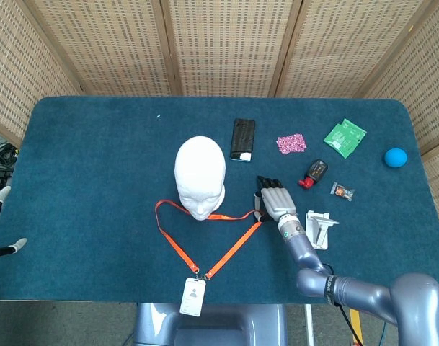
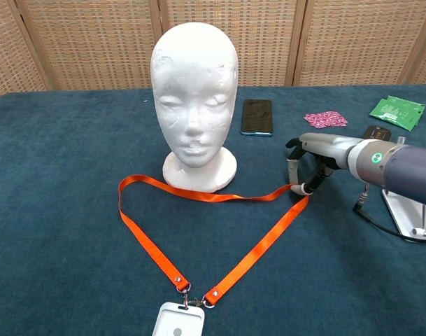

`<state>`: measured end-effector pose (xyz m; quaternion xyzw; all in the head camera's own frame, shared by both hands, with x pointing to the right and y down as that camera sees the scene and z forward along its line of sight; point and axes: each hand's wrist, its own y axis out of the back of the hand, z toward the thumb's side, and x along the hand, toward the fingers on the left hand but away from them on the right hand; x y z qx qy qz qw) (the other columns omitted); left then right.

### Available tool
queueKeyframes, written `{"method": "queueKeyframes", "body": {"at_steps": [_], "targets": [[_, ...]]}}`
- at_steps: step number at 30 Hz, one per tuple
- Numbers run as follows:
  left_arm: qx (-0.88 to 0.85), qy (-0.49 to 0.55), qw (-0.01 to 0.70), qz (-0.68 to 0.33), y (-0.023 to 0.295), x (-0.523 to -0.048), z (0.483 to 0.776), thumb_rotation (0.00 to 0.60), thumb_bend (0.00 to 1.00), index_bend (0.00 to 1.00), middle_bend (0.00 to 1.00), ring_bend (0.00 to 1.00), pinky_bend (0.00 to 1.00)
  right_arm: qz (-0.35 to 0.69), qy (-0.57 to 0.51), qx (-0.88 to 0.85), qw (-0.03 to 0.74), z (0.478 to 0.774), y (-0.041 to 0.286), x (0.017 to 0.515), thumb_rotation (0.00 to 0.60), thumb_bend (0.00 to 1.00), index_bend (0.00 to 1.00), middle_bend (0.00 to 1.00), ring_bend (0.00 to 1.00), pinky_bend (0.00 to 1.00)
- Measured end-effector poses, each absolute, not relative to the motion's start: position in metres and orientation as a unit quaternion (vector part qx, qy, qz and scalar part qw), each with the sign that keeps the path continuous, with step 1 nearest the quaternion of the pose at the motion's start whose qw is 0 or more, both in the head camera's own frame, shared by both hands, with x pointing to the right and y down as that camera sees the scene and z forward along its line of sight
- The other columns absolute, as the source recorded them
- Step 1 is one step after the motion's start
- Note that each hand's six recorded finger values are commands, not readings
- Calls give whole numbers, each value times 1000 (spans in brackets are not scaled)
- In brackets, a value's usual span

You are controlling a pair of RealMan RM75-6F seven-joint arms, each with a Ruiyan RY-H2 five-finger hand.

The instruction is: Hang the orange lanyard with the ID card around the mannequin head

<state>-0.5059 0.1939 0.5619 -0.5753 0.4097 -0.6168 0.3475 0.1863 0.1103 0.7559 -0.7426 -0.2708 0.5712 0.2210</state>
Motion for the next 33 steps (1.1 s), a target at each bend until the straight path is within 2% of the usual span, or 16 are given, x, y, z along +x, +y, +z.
{"method": "queueKeyframes", "body": {"at_steps": [7,15,20,21,25,27,33], "targets": [[-576,410,347,-616,194,-507,562,600,0,0,0,0,0,570,-270,-741,230,754,109,184,600,604,668,0,0,0],[-588,405,355,-603,190,-499,566,600,0,0,0,0,0,562,-269,-746,235,750,113,185,600,609,690,0,0,0],[-608,400,362,-583,176,-483,576,600,0,0,0,0,0,552,-263,-752,244,746,116,187,600,610,697,2,0,0],[-612,398,362,-579,173,-480,579,600,8,0,0,0,0,550,-263,-753,246,745,116,187,600,610,697,2,0,0],[-644,377,358,-561,157,-458,598,600,148,1,0,0,0,542,-264,-759,247,739,115,190,600,610,703,2,0,0],[-662,364,354,-552,150,-445,609,600,162,22,0,0,0,539,-264,-761,247,737,115,191,600,610,703,2,0,0],[-712,328,345,-516,123,-395,644,600,158,179,0,0,0,533,-258,-767,246,733,116,192,600,610,704,2,0,0]]}}
